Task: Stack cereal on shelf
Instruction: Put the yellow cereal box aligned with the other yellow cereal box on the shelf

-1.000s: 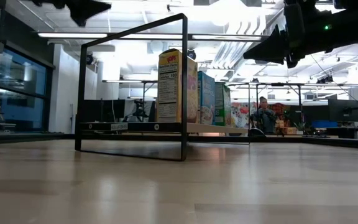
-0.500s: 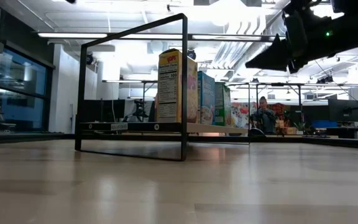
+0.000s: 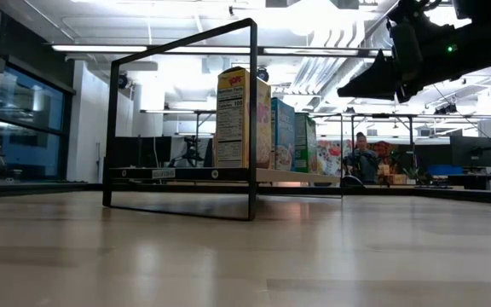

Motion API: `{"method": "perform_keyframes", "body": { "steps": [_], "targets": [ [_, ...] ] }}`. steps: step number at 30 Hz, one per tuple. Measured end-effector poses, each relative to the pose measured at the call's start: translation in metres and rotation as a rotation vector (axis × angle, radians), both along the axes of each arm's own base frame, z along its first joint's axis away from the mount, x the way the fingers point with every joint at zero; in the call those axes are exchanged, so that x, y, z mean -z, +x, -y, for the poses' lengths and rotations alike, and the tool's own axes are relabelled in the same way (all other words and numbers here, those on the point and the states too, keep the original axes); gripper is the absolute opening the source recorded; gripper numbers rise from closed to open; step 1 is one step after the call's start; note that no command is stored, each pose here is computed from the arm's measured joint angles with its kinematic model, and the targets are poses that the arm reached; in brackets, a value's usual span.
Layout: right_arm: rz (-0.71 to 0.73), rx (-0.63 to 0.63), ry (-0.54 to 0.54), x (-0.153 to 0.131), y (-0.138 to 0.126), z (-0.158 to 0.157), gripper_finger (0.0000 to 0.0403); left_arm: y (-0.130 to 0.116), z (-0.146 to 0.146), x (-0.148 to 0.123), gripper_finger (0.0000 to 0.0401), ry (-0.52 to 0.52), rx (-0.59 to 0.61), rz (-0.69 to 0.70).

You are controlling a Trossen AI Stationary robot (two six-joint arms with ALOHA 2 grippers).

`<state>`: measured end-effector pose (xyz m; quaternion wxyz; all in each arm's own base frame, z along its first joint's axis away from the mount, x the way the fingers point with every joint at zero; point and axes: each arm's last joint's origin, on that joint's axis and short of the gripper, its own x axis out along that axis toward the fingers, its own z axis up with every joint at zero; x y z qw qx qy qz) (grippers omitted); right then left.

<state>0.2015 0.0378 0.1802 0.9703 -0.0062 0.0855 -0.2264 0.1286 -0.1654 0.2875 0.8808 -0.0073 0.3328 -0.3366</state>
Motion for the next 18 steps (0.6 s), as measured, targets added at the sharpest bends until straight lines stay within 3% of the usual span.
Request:
{"method": "perform_keyframes", "body": {
  "steps": [4, 9, 14, 18],
  "targets": [
    [0.003, 0.001, 0.006, 0.000, 0.000, 0.000, 0.0000, -0.009, 0.020, 0.004, 0.0305, -0.041, -0.048, -0.018],
    [0.005, 0.002, 0.009, 0.000, 0.000, 0.000, 0.0000, -0.015, 0.034, 0.001, 0.0305, -0.101, -0.248, -0.167],
    [0.004, 0.002, 0.007, 0.000, 0.000, 0.000, 0.0000, -0.016, 0.052, -0.004, 0.0300, -0.030, -0.414, -0.390],
    [0.000, 0.000, -0.001, 0.000, 0.000, 0.000, 0.0000, -0.010, 0.071, -0.008, 0.0299, 0.060, -0.455, -0.529]
  ]
}}
